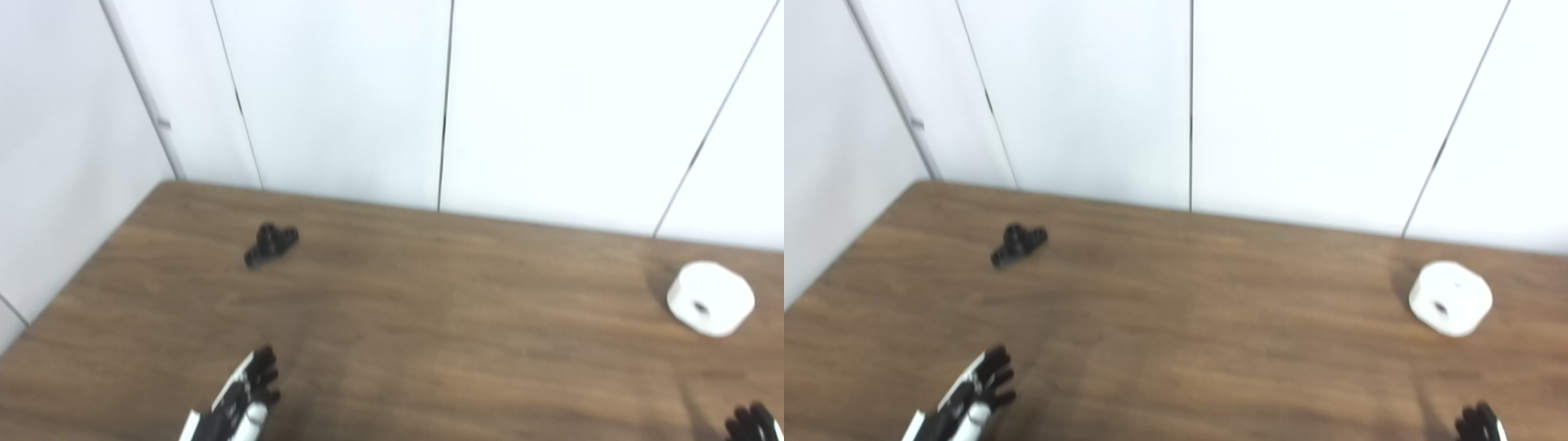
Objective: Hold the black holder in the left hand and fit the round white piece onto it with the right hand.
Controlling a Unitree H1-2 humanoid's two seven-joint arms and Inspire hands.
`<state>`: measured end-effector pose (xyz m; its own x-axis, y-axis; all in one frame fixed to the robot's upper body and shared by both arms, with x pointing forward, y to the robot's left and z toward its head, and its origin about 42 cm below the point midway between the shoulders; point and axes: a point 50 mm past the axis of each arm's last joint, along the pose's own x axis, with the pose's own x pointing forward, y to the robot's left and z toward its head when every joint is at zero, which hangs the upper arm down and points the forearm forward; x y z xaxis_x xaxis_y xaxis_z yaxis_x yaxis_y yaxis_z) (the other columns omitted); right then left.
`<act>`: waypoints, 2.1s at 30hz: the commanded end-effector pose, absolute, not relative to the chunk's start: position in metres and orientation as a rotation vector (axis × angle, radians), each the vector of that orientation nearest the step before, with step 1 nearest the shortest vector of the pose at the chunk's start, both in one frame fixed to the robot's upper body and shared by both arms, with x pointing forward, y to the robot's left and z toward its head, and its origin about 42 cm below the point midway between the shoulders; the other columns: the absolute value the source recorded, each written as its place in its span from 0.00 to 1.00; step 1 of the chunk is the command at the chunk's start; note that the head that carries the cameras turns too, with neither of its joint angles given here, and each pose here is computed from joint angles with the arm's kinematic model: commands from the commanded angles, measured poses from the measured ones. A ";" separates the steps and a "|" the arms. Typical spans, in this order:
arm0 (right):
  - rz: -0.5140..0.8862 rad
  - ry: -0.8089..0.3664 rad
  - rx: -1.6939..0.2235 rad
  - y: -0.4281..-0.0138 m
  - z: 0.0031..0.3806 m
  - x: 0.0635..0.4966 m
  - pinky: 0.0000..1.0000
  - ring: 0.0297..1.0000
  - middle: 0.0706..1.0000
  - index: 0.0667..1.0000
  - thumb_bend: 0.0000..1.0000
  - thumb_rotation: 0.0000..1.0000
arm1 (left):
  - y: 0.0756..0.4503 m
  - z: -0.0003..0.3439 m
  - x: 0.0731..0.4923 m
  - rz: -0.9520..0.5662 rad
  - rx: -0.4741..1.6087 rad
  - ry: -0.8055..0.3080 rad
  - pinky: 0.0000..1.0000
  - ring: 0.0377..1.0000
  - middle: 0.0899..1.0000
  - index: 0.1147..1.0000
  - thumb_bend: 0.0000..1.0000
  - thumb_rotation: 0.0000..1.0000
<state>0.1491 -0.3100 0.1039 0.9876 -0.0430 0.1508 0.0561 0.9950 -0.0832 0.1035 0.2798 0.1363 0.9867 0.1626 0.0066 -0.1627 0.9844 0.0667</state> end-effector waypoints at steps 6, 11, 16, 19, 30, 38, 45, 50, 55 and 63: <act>-0.071 -0.103 -0.113 -0.326 0.088 0.149 1.00 0.99 0.99 1.00 0.52 1.00 | 0.271 0.136 0.110 0.176 0.060 -0.067 0.85 0.91 0.92 0.90 0.29 0.57; -0.069 -0.110 -0.099 -0.327 0.088 0.150 1.00 1.00 1.00 1.00 0.51 1.00 | 0.270 0.135 0.112 0.181 0.059 -0.065 0.82 0.90 0.90 0.89 0.35 0.57; -0.071 -0.105 -0.100 -0.327 0.092 0.149 1.00 1.00 1.00 1.00 0.53 1.00 | 0.270 0.137 0.111 0.180 0.090 -0.062 0.79 0.90 0.90 0.88 0.38 0.53; -0.069 -0.105 -0.106 -0.327 0.094 0.148 1.00 1.00 1.00 1.00 0.55 1.00 | 0.270 0.138 0.109 0.183 0.104 -0.063 0.79 0.90 0.90 0.88 0.37 0.44; -0.074 -0.113 -0.115 -0.326 0.096 0.148 1.00 1.00 1.00 1.00 0.55 1.00 | 0.297 0.184 0.143 0.324 0.391 -0.141 0.73 0.81 0.82 0.79 0.63 0.03; -0.076 -0.122 -0.129 -0.325 0.097 0.148 1.00 0.99 0.99 1.00 0.54 1.00 | 0.315 0.215 0.187 0.435 0.579 -0.222 0.75 0.81 0.81 0.78 0.79 0.00; -0.086 -0.119 -0.142 -0.323 0.099 0.147 1.00 0.98 0.98 1.00 0.53 1.00 | 0.319 0.229 0.215 0.489 0.786 -0.197 0.93 0.95 0.90 0.82 0.79 0.17; -0.088 -0.116 -0.138 -0.322 0.100 0.146 1.00 0.98 0.98 0.99 0.53 1.00 | 0.325 0.233 0.239 0.504 0.848 -0.186 0.89 0.97 0.93 0.83 0.81 0.24; -0.090 -0.110 -0.137 -0.320 0.102 0.145 1.00 0.98 0.98 0.99 0.52 1.00 | 0.334 0.232 0.264 0.537 0.899 -0.157 0.92 0.96 0.93 0.83 0.83 0.29; -0.090 -0.102 -0.149 -0.319 0.102 0.143 0.97 0.97 0.97 0.97 0.53 1.00 | 0.351 0.222 0.303 0.552 1.027 -0.141 1.00 0.93 0.88 0.79 0.83 0.34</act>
<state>0.1484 -0.3126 0.1059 0.9884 -0.0403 0.1467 0.0600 0.9894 -0.1323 0.2910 0.3478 0.1987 0.8849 0.3935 0.2492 -0.4239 0.4588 0.7809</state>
